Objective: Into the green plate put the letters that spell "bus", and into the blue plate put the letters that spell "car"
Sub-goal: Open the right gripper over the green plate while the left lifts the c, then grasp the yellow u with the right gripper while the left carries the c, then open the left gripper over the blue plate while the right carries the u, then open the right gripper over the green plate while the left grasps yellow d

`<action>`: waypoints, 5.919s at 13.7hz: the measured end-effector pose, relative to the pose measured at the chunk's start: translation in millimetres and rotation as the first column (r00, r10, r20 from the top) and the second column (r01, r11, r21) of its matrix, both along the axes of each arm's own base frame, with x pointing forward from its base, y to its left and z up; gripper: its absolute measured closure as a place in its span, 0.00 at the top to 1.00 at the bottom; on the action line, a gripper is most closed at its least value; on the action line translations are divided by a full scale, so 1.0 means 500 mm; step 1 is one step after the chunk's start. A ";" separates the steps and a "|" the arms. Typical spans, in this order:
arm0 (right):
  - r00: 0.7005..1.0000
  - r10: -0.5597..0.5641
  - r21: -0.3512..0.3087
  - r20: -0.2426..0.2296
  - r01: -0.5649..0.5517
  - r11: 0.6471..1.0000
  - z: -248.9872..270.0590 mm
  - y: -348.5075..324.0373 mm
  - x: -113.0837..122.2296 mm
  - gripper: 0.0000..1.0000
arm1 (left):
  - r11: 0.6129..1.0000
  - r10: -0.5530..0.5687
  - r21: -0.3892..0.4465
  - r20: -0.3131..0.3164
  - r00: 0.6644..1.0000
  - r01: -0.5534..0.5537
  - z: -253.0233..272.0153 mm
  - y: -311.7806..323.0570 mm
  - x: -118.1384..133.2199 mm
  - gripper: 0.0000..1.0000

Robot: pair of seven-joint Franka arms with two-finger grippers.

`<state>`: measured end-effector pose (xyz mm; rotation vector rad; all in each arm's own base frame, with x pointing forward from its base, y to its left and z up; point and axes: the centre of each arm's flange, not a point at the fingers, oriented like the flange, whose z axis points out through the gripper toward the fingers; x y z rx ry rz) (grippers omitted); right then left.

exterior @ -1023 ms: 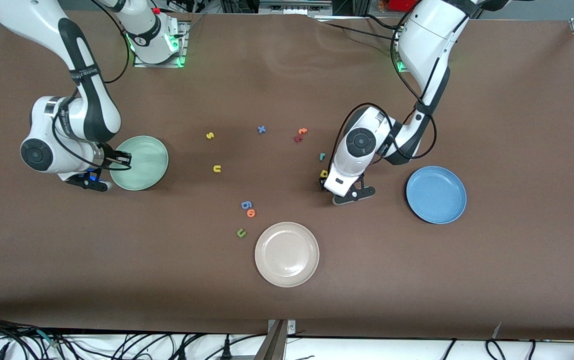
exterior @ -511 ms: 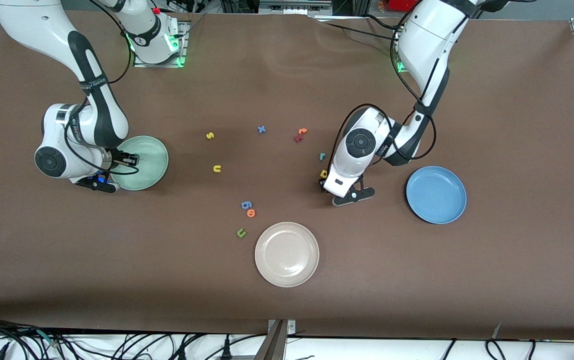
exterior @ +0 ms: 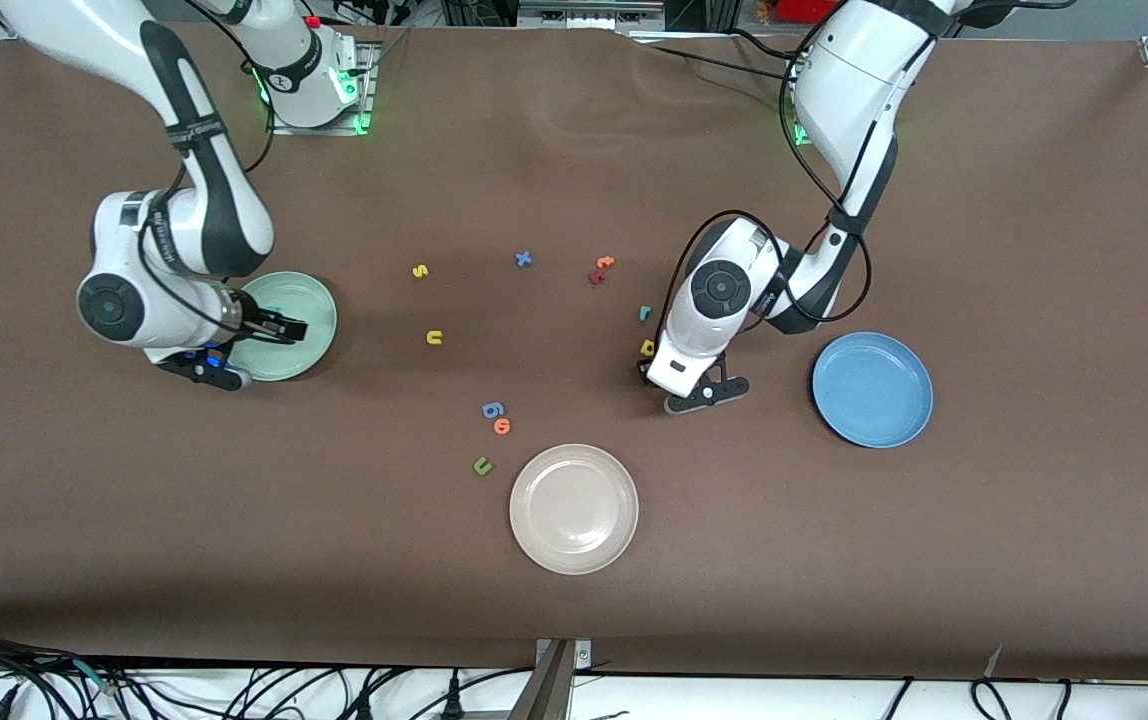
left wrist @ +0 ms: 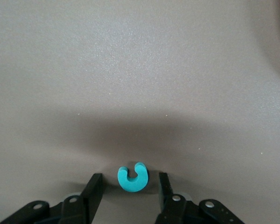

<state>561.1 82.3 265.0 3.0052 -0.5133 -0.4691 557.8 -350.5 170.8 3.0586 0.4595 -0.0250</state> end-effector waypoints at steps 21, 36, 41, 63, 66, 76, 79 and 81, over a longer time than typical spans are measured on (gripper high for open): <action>0.939 -0.295 0.021 0.178 0.296 0.955 -0.203 0.360 -0.081 0.95 | 0.961 -0.269 0.008 -0.190 0.944 0.276 0.167 0.195 0.165 0.28; 0.916 -0.311 0.084 0.253 0.299 0.950 -0.211 0.367 -0.105 0.58 | 0.903 -0.427 -0.008 -0.147 0.892 0.430 0.186 0.491 0.030 0.28; 0.916 -0.310 0.086 0.255 0.298 0.951 -0.208 0.369 -0.105 0.38 | 0.856 -0.516 0.006 -0.046 0.855 0.517 0.151 0.605 0.025 0.28; 0.999 0.027 -0.041 -0.027 -0.028 0.999 -0.010 0.003 0.059 0.38 | 0.970 -0.233 -0.106 -0.178 0.956 0.217 0.150 0.111 0.015 0.99; 0.995 0.074 0.044 -0.073 -0.071 0.996 -0.038 -0.119 0.055 0.38 | 0.972 -0.227 -0.098 -0.130 0.965 0.215 0.105 0.001 -0.016 0.98; 0.992 0.033 0.118 -0.119 -0.018 0.993 -0.055 -0.083 0.042 0.73 | 0.952 -0.304 -0.046 -0.027 0.952 0.303 0.051 -0.080 -0.058 0.94; 0.988 -0.044 0.118 -0.147 0.062 0.991 -0.052 0.021 0.026 0.74 | 0.950 -0.311 -0.046 -0.024 0.950 0.310 0.024 -0.084 -0.075 0.91; 0.983 -0.103 0.091 -0.154 0.118 0.989 -0.047 0.111 0.004 0.74 | 0.950 -0.311 -0.045 -0.022 0.950 0.310 0.008 -0.080 -0.086 0.87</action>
